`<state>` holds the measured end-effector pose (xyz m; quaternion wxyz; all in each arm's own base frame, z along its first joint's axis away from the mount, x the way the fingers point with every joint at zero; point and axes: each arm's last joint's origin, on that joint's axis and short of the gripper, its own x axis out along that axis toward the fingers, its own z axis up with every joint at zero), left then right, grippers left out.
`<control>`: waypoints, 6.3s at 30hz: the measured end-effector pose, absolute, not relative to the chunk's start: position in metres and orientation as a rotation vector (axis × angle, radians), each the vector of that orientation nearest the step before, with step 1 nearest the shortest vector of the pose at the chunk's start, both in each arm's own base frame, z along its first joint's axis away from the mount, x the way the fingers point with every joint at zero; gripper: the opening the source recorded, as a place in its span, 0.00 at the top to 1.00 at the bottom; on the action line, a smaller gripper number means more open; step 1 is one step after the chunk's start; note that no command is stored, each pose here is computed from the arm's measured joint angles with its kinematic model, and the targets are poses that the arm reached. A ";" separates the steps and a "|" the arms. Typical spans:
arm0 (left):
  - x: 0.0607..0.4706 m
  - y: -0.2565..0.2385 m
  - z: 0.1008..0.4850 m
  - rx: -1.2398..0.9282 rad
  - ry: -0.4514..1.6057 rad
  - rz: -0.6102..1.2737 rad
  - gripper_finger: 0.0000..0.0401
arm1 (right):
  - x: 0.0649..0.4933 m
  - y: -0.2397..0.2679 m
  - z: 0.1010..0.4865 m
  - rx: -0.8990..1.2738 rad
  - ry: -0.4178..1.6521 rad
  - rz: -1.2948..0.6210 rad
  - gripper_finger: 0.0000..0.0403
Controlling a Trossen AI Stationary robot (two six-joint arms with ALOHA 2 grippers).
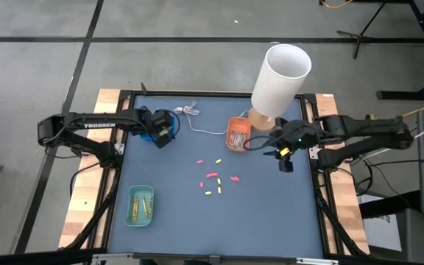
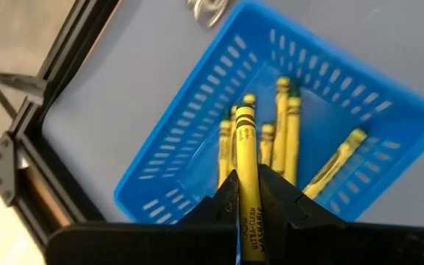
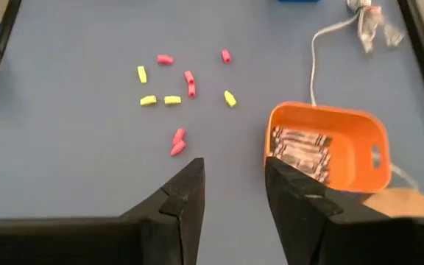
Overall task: Sort crayons
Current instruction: Put the green crayon into the blue bin, then return to Home Position
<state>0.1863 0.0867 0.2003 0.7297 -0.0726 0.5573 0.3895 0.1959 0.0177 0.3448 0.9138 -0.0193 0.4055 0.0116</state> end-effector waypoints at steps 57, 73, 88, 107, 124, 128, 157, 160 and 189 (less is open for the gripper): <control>0.190 0.093 0.202 -0.177 1.159 0.893 0.76 | 0.083 0.004 0.200 0.062 0.065 -0.045 0.65; 0.190 0.092 0.202 -0.177 1.160 0.893 0.76 | 0.094 0.005 0.175 0.042 0.005 -0.053 0.65; 0.202 0.097 0.219 -0.182 1.046 0.890 0.76 | 0.095 0.005 0.172 0.017 0.019 -0.049 0.65; 0.206 0.041 0.382 -0.140 0.623 0.508 0.76 | 0.096 0.005 0.171 0.017 0.022 -0.039 0.65; 0.103 -0.001 0.343 -0.190 0.181 0.301 0.76 | 0.096 0.005 0.171 0.018 0.023 -0.040 0.65; 0.105 -0.001 0.300 -0.160 0.141 0.288 0.76 | 0.096 0.005 0.171 0.018 0.023 -0.040 0.65; 0.092 -0.004 0.201 0.014 -0.069 0.126 0.76 | 0.096 0.005 0.171 0.017 0.023 -0.040 0.65; 0.091 -0.004 0.197 0.022 -0.080 0.127 0.76 | 0.096 0.005 0.171 0.018 0.023 -0.040 0.65; 0.097 0.003 0.170 0.002 -0.051 0.215 0.76 | 0.096 0.005 0.171 0.018 0.023 -0.040 0.65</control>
